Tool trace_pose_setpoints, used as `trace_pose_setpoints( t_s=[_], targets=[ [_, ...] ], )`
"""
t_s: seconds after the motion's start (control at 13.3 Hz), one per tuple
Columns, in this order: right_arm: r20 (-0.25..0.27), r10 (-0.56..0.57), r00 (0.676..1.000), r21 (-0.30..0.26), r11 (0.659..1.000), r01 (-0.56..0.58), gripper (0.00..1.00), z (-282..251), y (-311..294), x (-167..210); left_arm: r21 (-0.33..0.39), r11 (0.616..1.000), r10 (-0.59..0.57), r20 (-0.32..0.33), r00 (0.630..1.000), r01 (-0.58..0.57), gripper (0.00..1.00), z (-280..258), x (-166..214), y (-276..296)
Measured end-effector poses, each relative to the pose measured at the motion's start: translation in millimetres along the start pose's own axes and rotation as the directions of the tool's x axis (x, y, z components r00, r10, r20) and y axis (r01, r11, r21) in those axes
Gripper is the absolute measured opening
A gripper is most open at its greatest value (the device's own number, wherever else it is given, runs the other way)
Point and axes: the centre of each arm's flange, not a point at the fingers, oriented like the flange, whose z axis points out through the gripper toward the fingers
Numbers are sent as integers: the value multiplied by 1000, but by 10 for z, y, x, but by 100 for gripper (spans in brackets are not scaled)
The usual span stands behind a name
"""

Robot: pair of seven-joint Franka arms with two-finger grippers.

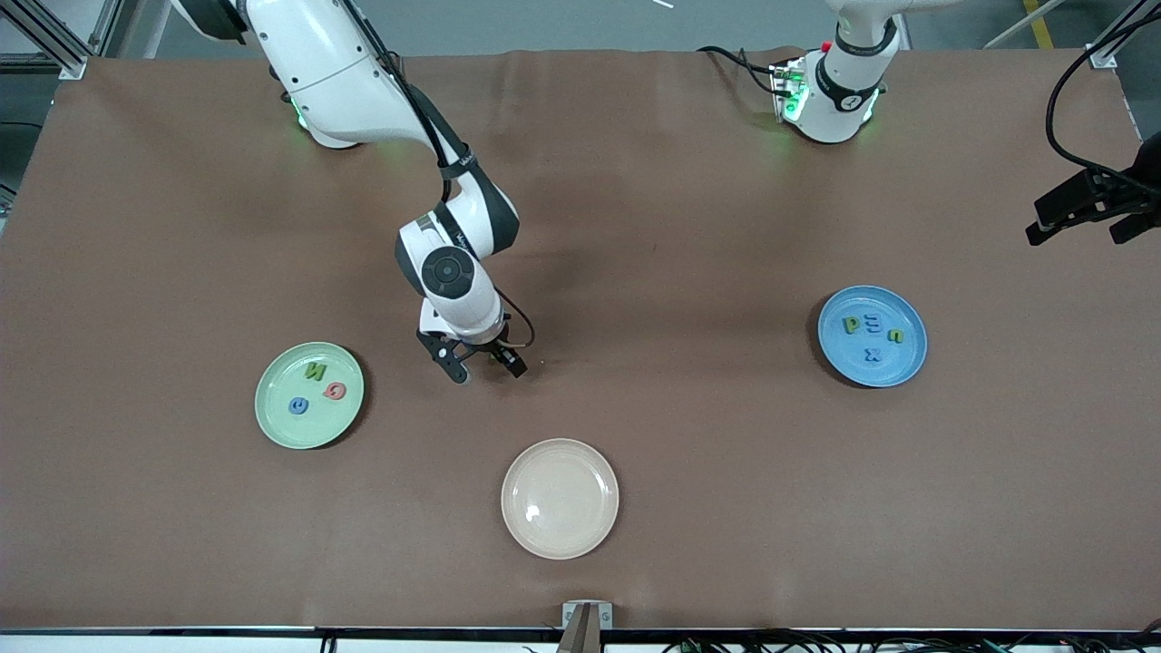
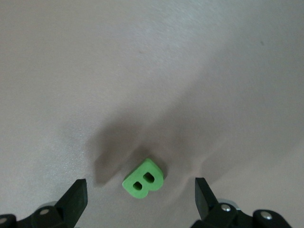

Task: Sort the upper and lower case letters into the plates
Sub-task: 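Lower the right gripper and close it on the green B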

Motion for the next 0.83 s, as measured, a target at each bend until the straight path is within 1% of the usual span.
trace_pose_setpoints(
  t_s=[0.15, 0.38, 0.83],
  targets=[
    [-1, 91, 996, -1, 996, -91, 100, 5, 2, -17, 0, 1000, 0, 0, 1000, 0, 100, 0, 0, 0],
    [-7, 206, 978, -10, 978, -206, 100, 52, 26, 23, 0, 1000, 0, -1, 1000, 0, 100, -3, 0, -1],
    [-25, 259, 965, -19, 965, -260, 100, 120, 61, 182, 0, 1000, -1, -1, 1000, 1, 100, -5, 0, -4]
  ],
)
